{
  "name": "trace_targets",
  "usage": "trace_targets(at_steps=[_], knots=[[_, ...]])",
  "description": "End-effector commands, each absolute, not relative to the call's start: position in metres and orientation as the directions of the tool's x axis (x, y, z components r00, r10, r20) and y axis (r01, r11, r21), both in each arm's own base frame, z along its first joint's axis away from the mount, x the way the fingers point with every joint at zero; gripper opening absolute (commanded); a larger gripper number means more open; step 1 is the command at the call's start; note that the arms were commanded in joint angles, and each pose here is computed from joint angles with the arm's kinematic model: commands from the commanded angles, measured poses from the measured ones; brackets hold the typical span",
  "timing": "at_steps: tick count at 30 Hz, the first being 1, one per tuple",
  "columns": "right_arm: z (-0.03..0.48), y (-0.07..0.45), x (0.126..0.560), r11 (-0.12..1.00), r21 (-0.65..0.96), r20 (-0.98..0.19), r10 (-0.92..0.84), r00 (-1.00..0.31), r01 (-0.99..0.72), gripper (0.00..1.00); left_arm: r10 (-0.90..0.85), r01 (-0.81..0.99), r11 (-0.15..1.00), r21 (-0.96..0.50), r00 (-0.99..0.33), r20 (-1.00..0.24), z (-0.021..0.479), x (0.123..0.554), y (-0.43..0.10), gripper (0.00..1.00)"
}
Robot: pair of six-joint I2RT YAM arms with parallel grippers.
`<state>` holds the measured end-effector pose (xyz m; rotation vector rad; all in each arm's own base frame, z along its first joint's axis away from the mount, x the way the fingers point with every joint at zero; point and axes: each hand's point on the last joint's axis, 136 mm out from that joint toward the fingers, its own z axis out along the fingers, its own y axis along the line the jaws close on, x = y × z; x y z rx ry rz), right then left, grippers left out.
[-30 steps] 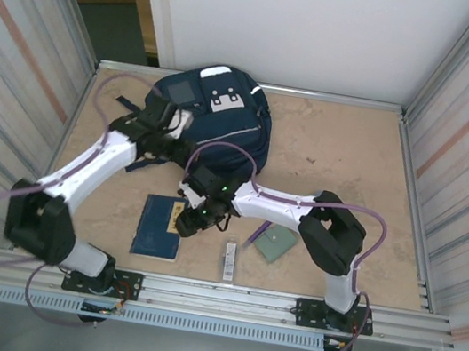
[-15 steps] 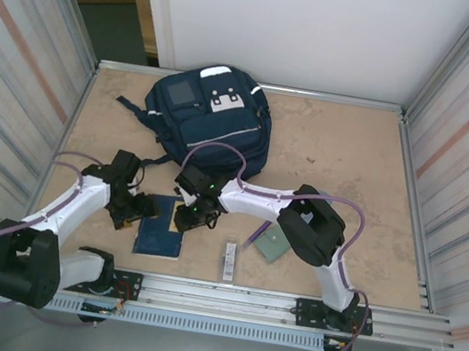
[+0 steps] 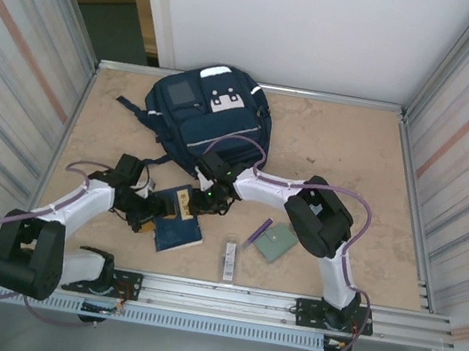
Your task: Pack the student bag
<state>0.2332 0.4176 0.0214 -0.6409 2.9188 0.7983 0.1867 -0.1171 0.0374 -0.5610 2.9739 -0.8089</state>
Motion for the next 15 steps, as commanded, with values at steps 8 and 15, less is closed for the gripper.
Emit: trace_targets(at_steps=[8,15], knots=[[-0.008,0.411,0.212,0.809,0.467,-0.039,-0.385,-0.922,-0.357,0.21,-0.404,-0.371,0.836,-0.405,-0.915,0.005,0.022,0.198,-0.096,0.73],[-0.010,0.415,0.204,0.783,0.504,-0.014,-0.415,-0.910,-0.365,0.22,-0.310,-0.229,0.727,-0.647,-0.951,-0.012,0.033,0.222,-0.141,0.67]])
